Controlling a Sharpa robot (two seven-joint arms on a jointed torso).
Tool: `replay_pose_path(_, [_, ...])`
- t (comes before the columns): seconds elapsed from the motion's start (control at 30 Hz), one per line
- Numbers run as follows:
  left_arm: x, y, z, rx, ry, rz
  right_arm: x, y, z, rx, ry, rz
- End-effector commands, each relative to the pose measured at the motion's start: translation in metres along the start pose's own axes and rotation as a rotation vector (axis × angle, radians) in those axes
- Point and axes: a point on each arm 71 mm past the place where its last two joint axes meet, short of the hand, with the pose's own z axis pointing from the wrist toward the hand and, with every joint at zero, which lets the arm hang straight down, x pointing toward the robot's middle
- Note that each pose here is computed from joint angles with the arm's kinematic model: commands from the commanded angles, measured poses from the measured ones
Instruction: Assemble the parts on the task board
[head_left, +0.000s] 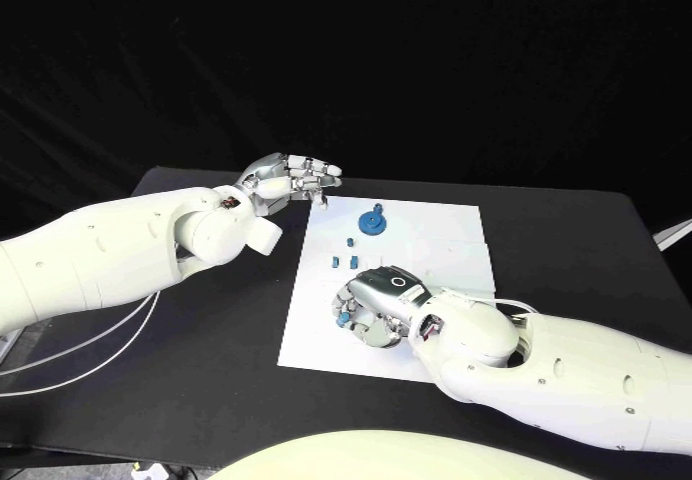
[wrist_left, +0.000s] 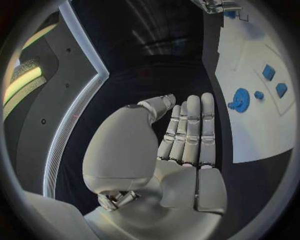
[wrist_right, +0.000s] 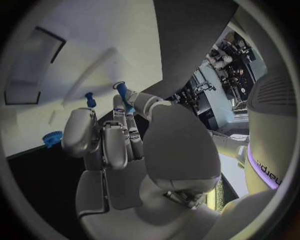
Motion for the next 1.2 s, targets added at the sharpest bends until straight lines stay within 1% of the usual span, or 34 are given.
replay_pose_path(0.03, [0.0016,-0.0008,0.0003,0.003,0.005,-0.003,0.0074,0.0002,-0.0002,0.013,0.03,-0.021])
replay_pose_path(0.13, [0.0017,-0.0008,0.0002,0.002,0.006,-0.003,0.007,0.0005,0.0005,0.026,0.021,-0.039])
replay_pose_path(0.27, [0.0016,-0.0009,0.0001,0.002,0.006,-0.003,0.0055,0.0011,0.0008,0.038,-0.003,-0.053])
replay_pose_path(0.77, [0.0014,-0.0005,0.0,-0.002,0.008,-0.004,0.0026,0.0026,-0.0018,0.039,-0.045,-0.036])
replay_pose_path(0.9, [0.0014,-0.0004,0.0,-0.003,0.009,-0.004,0.0026,0.0027,-0.0034,0.04,-0.041,-0.035])
replay_pose_path(1.2, [0.0014,-0.0004,-0.0001,-0.004,0.009,-0.004,0.0053,0.0006,-0.0042,0.052,-0.001,-0.048])
